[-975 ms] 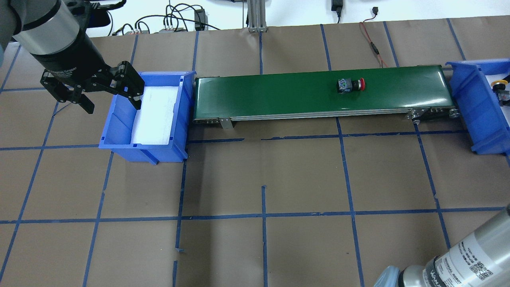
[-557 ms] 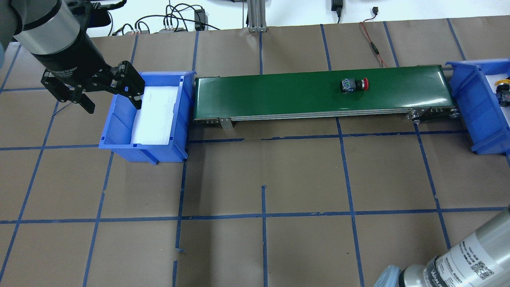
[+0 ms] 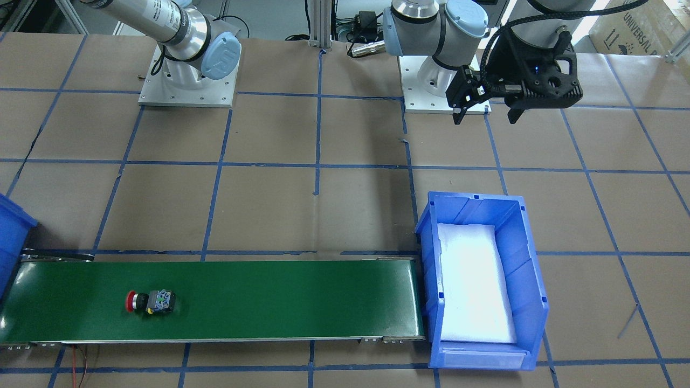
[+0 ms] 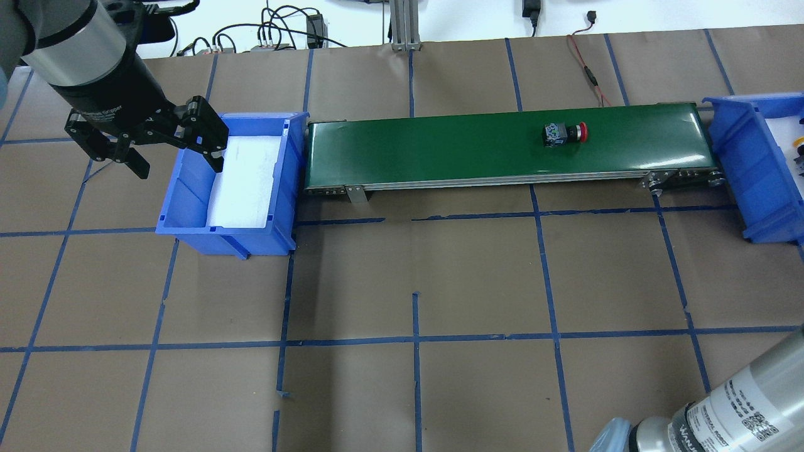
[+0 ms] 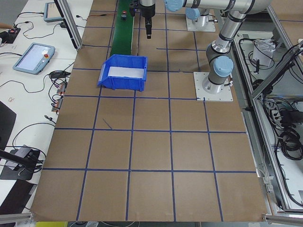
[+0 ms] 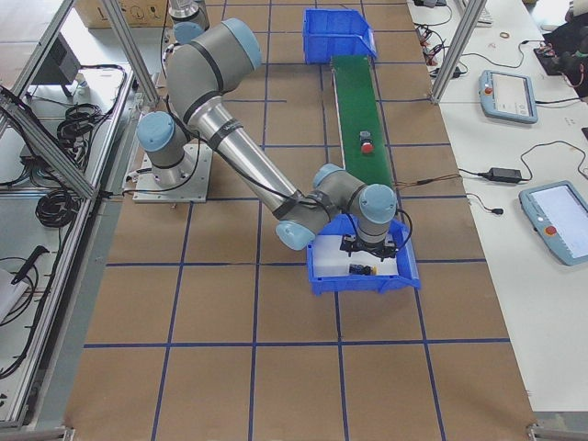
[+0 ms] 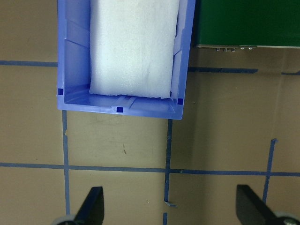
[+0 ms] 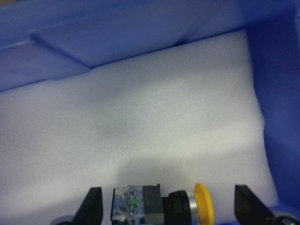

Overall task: Transport two buttons from left to right
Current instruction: 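Lower the yellow-capped button onto the foam and open the right gripper, then move the right gripper back over the red-capped button on the belt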

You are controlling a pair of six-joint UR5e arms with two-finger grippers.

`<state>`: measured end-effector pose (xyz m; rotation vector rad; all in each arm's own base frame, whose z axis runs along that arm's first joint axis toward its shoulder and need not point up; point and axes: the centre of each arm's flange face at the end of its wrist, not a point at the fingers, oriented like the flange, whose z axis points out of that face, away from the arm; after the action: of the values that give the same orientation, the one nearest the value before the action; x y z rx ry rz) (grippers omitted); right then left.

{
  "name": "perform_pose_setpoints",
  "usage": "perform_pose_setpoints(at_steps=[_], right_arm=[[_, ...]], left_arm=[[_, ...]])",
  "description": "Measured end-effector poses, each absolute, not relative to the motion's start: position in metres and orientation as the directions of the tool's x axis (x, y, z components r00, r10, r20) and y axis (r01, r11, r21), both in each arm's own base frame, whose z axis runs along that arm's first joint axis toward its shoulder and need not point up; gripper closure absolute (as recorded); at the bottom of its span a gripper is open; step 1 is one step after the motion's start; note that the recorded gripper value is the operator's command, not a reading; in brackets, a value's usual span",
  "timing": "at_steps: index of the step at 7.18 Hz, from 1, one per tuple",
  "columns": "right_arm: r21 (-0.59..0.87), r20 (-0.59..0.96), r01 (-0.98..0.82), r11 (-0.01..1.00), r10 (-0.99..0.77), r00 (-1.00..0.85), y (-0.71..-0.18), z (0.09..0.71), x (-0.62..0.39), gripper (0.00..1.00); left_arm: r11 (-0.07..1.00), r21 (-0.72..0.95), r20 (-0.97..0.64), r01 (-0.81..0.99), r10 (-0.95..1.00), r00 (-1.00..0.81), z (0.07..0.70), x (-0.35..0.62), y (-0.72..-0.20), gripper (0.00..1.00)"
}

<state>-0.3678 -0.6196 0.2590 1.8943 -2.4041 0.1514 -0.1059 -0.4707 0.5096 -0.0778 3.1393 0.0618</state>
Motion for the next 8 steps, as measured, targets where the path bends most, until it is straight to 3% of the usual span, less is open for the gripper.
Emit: perform_pose_setpoints(at_steps=[2,5,8], right_arm=[[-0.017,0.177,-0.944,0.33,-0.928,-0.327,-0.613,0.309,-0.362,0.0],[-0.071,0.173,-0.822,0.564,-0.805,-0.567,-0.591,0.398,-0.312,0.01],[-0.114,0.096,-0.653,0.749,-0.646,-0.758,-0.607,0.403,-0.198,0.0]], left_arm=[[0.998,0.039,-0.002,-0.05,-0.05,-0.999,0.51,-0.106,-0.471,0.0],[0.998,0.037,-0.002,-0.049,-0.049,-0.999,0.511,-0.106,-0.471,0.0],[0.998,0.036,-0.003,-0.048,-0.048,-0.999,0.51,-0.106,-0.471,0.0]])
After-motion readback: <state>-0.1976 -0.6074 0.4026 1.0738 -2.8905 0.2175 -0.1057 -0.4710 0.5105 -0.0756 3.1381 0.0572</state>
